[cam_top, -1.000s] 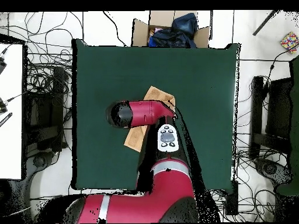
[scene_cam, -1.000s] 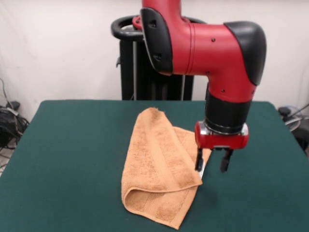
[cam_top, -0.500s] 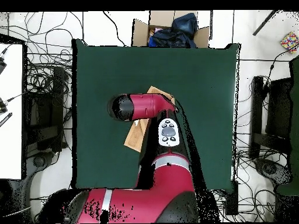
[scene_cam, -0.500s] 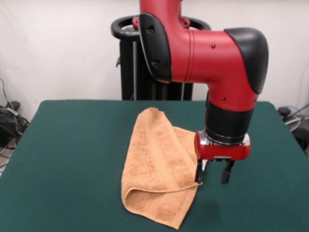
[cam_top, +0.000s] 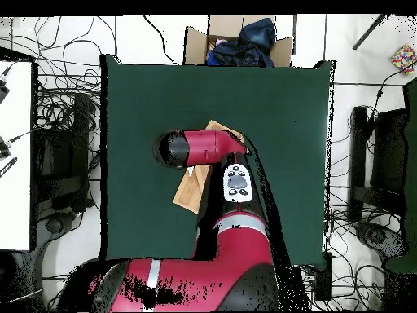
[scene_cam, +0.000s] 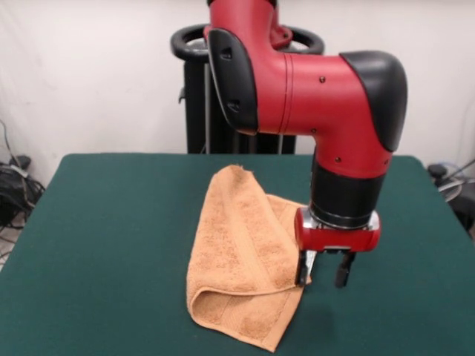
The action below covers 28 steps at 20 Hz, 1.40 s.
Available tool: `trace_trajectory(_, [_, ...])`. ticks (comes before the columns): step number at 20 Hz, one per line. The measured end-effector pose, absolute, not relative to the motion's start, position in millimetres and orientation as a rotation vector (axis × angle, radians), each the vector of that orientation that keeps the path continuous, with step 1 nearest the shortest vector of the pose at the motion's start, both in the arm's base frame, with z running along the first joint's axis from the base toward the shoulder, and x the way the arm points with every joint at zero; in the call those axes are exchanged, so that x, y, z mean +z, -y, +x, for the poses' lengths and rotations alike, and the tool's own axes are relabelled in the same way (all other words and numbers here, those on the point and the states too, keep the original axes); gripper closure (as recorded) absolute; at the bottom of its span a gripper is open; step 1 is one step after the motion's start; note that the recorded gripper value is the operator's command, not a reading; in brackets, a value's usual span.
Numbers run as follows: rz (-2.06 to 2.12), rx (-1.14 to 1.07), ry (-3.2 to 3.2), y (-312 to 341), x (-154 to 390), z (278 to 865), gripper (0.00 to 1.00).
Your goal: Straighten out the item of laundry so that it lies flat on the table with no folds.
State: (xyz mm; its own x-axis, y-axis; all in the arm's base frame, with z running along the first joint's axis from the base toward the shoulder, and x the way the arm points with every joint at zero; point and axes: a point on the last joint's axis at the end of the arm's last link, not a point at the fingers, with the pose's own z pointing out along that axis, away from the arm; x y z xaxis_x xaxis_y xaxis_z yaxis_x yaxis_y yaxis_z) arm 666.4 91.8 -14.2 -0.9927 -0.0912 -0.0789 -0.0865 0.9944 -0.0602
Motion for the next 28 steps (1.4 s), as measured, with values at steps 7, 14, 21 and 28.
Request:
trace_trajectory(7, [-0.116,-0.089,-3.062,-81,-15,665,0.0])
trace_trajectory(14, [-0.112,-0.089,-3.067,-79,-16,663,0.0])
trace_trajectory(21, [-0.114,-0.087,-3.078,-79,-19,658,0.0])
trace_trajectory(28, [-0.117,-0.081,-3.082,-81,-25,648,0.0])
